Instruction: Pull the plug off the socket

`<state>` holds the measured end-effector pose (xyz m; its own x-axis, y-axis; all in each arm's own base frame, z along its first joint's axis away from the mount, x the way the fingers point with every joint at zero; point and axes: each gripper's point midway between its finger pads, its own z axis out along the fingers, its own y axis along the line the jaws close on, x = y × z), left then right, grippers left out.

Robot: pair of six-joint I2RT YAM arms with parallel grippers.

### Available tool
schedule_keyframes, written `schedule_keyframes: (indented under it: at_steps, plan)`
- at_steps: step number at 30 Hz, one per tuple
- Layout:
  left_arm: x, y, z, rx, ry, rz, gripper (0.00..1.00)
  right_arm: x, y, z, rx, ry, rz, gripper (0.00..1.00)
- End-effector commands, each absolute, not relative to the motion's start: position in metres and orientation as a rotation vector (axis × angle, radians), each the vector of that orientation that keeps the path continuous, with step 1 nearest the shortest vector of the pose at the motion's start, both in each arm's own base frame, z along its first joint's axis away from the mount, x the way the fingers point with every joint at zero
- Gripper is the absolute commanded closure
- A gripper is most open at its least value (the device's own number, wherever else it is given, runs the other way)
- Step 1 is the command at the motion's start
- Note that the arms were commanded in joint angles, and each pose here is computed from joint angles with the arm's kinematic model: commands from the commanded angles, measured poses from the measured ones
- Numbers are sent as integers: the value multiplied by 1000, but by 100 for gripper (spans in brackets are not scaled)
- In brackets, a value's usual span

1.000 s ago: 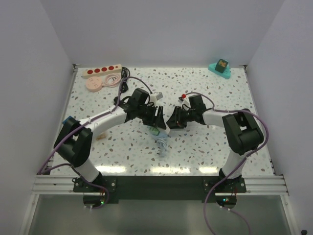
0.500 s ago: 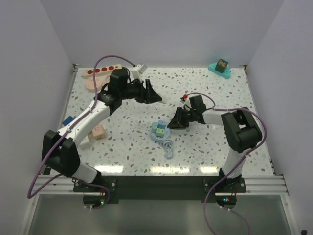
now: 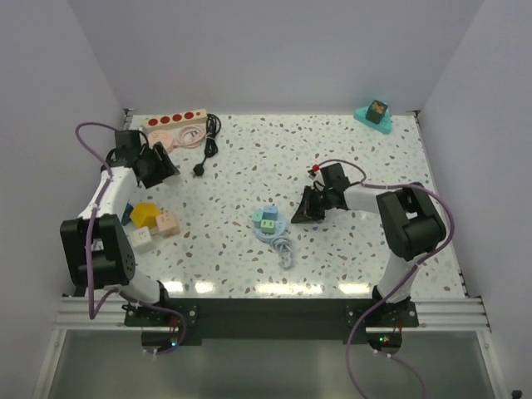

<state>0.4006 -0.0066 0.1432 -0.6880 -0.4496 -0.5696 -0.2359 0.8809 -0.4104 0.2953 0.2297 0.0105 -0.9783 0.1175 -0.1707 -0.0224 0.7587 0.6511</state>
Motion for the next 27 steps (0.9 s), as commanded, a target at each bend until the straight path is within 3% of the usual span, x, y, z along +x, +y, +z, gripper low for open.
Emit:
schedule_keyframes:
  at_steps: [1,10,12,15,16,20,21,22,24,25,27]
  plan:
    - [371,30,99,-660,2452,-244,100,283,212,-6,68,2846,866,100]
    - [336,68,73,-855,2460,-123,98,284,216,-1,61,2832,899,100]
    - [330,70,72,-876,2472,-97,89,285,216,0,59,2829,902,100]
    - [326,65,82,-879,2447,-130,62,286,217,2,56,2822,910,100]
    - [326,62,89,-869,2428,-155,47,285,217,3,58,2821,913,100]
    - [331,37,120,-780,2371,-308,16,286,218,8,61,2812,922,100]
    - [333,28,128,-740,2360,-353,2,286,218,10,62,2809,921,98]
    - [335,16,137,-681,2356,-381,0,287,218,11,65,2807,915,88]
    - [334,-2,149,-599,2363,-415,0,289,217,18,80,2796,904,85]
    - [336,-22,157,-522,2371,-444,0,291,214,18,101,2795,873,69]
    - [335,-49,163,-419,2389,-511,0,294,212,26,114,2781,847,64]
